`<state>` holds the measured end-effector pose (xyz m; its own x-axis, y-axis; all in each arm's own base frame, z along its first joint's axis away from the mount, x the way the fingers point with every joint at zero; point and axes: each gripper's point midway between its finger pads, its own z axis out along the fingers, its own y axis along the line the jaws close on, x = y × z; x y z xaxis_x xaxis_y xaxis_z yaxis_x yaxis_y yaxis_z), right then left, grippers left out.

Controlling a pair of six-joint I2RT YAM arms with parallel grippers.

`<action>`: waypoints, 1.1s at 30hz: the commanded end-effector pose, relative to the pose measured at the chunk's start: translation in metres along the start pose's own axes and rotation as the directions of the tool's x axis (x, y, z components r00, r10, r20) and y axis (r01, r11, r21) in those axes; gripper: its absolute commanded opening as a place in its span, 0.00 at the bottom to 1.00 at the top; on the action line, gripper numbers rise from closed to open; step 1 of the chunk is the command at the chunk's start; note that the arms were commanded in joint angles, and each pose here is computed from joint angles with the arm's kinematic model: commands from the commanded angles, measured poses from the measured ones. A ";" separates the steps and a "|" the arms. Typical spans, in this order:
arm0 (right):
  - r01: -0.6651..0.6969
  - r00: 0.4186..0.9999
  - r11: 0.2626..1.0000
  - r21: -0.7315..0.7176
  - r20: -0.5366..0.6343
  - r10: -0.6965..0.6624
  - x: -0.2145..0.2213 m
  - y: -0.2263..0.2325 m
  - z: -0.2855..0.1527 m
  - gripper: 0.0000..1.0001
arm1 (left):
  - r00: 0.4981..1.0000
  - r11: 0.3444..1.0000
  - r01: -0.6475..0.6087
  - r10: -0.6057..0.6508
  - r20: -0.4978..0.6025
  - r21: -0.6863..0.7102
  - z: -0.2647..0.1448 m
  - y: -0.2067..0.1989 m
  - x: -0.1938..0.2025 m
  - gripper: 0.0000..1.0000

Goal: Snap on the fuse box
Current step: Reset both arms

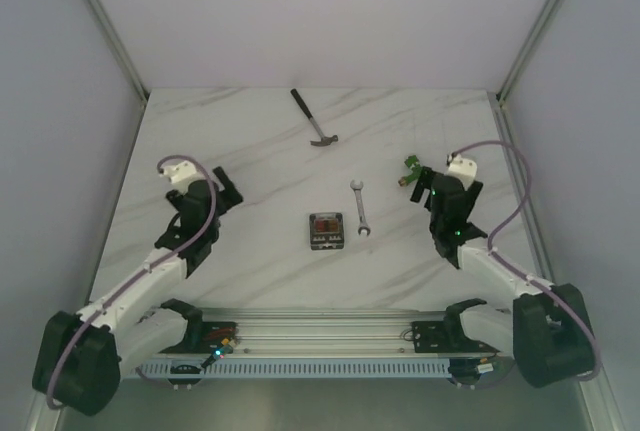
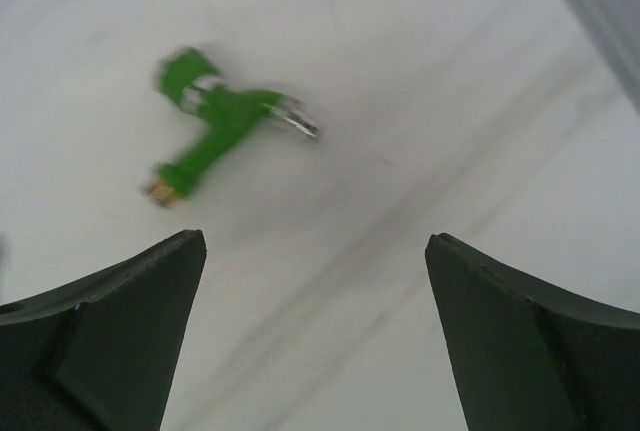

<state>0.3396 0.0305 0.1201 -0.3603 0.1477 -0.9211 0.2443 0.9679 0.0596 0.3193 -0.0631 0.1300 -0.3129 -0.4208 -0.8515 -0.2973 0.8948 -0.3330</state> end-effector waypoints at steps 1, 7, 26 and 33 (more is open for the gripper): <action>0.006 0.967 0.977 0.215 0.248 -0.061 -0.015 -0.053 0.002 0.99 | 0.972 0.955 -0.045 0.110 0.208 -0.294 0.001 0.082 -0.030 1.00; 0.031 0.947 0.969 0.244 0.304 -0.107 -0.005 -0.071 0.015 0.99 | 0.945 0.925 -0.025 0.146 0.294 -0.379 0.008 0.124 -0.041 1.00; 0.113 0.949 0.992 -0.048 0.300 -0.093 0.004 -0.045 0.053 1.00 | 0.856 0.929 -0.369 0.355 0.376 -0.038 0.061 0.072 -0.018 1.00; 0.112 0.949 0.992 -0.049 0.300 -0.093 0.004 -0.045 0.053 1.00 | 0.887 0.932 -0.361 0.352 0.298 -0.028 0.080 0.075 -0.015 1.00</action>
<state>0.3677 -0.0240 0.0807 -0.1405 -0.0163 -0.9899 0.1657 0.9854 -0.0397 0.3586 0.0285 0.0575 -0.2116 -0.0207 -0.9771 -0.2384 0.9707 0.0310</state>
